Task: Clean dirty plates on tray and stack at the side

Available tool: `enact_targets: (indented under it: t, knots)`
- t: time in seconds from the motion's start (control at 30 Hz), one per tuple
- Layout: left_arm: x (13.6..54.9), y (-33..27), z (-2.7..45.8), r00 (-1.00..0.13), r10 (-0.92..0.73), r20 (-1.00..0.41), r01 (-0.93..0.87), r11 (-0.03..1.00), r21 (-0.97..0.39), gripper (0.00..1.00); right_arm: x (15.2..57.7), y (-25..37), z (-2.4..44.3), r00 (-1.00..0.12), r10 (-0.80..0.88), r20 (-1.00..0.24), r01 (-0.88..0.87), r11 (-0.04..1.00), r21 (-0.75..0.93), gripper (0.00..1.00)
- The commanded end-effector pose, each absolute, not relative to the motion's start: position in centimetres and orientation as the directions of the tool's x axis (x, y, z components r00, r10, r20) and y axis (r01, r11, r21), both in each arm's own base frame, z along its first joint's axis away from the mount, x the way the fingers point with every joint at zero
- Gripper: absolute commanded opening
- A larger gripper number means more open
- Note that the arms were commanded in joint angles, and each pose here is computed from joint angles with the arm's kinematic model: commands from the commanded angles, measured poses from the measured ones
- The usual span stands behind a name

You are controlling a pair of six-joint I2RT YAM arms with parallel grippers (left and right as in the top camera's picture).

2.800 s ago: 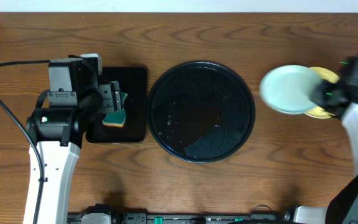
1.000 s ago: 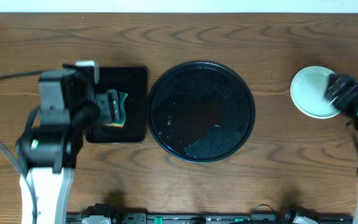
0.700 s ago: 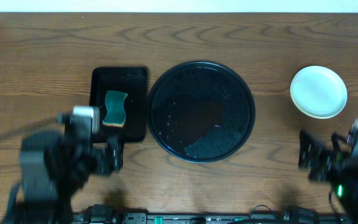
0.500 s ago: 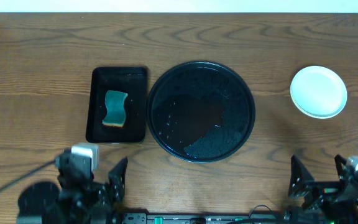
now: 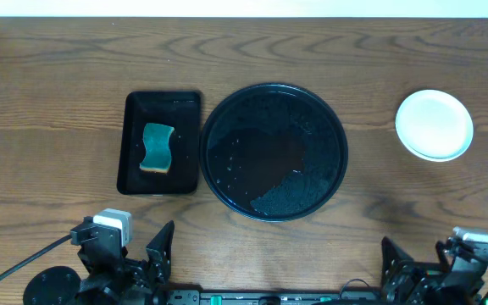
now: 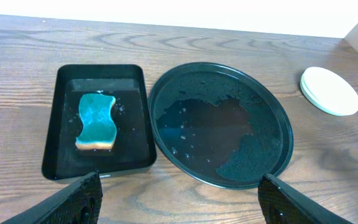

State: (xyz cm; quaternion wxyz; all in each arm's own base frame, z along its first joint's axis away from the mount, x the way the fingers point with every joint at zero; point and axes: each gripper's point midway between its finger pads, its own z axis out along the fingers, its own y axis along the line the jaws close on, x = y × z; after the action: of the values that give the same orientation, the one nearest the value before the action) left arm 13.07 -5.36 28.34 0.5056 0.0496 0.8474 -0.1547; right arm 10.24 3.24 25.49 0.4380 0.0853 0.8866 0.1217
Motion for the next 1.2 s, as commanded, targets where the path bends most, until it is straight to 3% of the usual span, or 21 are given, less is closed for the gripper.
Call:
enact_targets:
  t: [0.0,0.4,0.53,0.57,0.8,1.17]
  knots:
    - [12.9,-5.6,27.6,-0.51,-0.091,-0.855,0.236,0.942,-0.241,0.8,9.4,3.5,24.4,-0.646,0.271,-0.714,0.058,0.95,0.308,0.99]
    - [12.4,-5.7,26.9,-0.541,-0.076,-0.838,0.243,0.939,-0.242,0.8,7.5,4.0,22.4,-0.724,0.289,-0.626,0.095,0.941,0.324,0.99]
    - [10.9,-5.2,24.5,-0.63,-0.071,-0.773,0.195,0.949,-0.247,0.81,7.5,4.0,22.4,-0.724,0.289,-0.626,0.095,0.941,0.324,0.99]
    - [10.7,-5.2,24.4,-0.631,-0.069,-0.772,0.195,0.95,-0.245,0.98,7.5,4.0,22.4,-0.724,0.289,-0.626,0.095,0.941,0.324,0.99]
    - [12.5,-4.1,25.8,-0.409,-0.063,-0.91,0.197,0.968,-0.155,0.98,7.5,4.0,22.4,-0.724,0.289,-0.626,0.095,0.941,0.324,0.99]
    - [21.5,-3.8,21.6,-0.13,-0.067,-0.989,0.203,0.975,-0.093,0.99,7.5,4.0,22.4,-0.724,0.289,-0.626,0.095,0.941,0.324,0.99]
